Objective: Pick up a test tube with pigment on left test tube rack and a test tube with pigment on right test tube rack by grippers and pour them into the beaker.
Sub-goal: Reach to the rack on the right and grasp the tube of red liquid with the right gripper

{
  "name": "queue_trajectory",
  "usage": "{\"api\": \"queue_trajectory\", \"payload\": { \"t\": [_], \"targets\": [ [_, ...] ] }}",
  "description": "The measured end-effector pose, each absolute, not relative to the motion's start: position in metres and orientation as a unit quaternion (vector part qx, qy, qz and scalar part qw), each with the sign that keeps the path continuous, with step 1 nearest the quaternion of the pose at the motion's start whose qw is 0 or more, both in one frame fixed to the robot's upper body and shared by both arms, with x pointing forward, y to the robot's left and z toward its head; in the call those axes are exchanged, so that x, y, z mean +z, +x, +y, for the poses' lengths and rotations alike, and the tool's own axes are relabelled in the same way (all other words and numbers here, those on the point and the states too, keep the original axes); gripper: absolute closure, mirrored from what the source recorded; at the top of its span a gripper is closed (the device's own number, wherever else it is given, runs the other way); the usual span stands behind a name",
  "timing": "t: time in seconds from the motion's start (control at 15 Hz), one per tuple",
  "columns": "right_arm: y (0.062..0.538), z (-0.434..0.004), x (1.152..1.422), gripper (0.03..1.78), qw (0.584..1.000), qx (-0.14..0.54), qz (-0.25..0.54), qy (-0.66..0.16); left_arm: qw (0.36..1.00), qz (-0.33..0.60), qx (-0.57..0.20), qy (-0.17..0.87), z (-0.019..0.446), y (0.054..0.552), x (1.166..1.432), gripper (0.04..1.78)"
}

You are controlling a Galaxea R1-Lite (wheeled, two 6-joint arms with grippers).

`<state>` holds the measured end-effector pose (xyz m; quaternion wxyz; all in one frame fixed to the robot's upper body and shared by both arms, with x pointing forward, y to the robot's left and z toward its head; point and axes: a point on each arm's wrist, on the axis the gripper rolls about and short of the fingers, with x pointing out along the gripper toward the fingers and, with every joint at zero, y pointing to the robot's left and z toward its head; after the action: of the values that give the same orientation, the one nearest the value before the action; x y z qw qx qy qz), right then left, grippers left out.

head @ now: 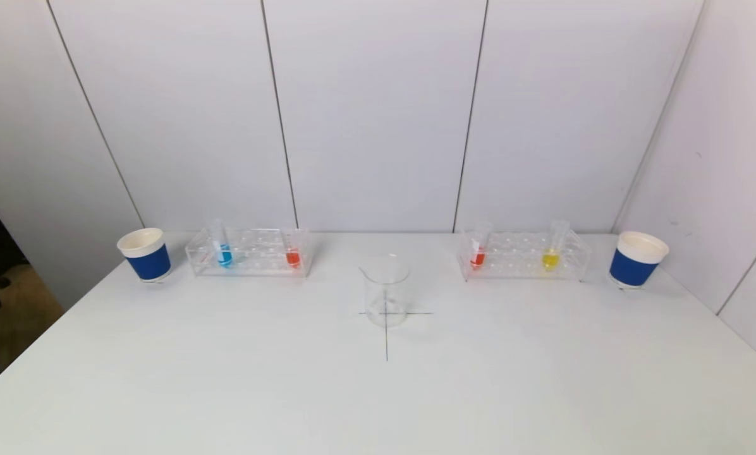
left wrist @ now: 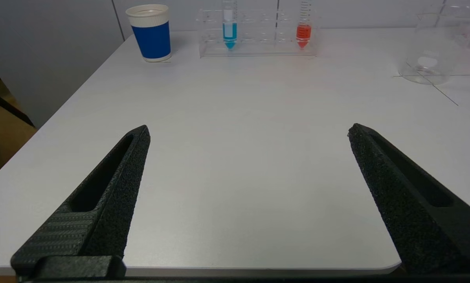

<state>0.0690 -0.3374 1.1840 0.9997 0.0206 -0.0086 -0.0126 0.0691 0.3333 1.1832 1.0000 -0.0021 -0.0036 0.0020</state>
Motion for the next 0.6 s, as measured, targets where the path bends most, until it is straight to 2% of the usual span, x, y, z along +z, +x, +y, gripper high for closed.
{"api": "queue_trajectory", "payload": {
  "t": [0.27, 0.6],
  "targets": [
    [0.067, -0.337, 1.19, 0.04, 1.0, -0.011, -0.021, 0.013, 1.0, -0.004, 0.002, -0.002, 0.333, 0.069, 1.183, 0.06],
    [0.05, -0.336, 1.228, 0.04, 0.999, 0.026, -0.037, 0.013, 1.0, -0.004, 0.002, -0.002, 0.333, 0.069, 1.183, 0.06]
  ]
}}
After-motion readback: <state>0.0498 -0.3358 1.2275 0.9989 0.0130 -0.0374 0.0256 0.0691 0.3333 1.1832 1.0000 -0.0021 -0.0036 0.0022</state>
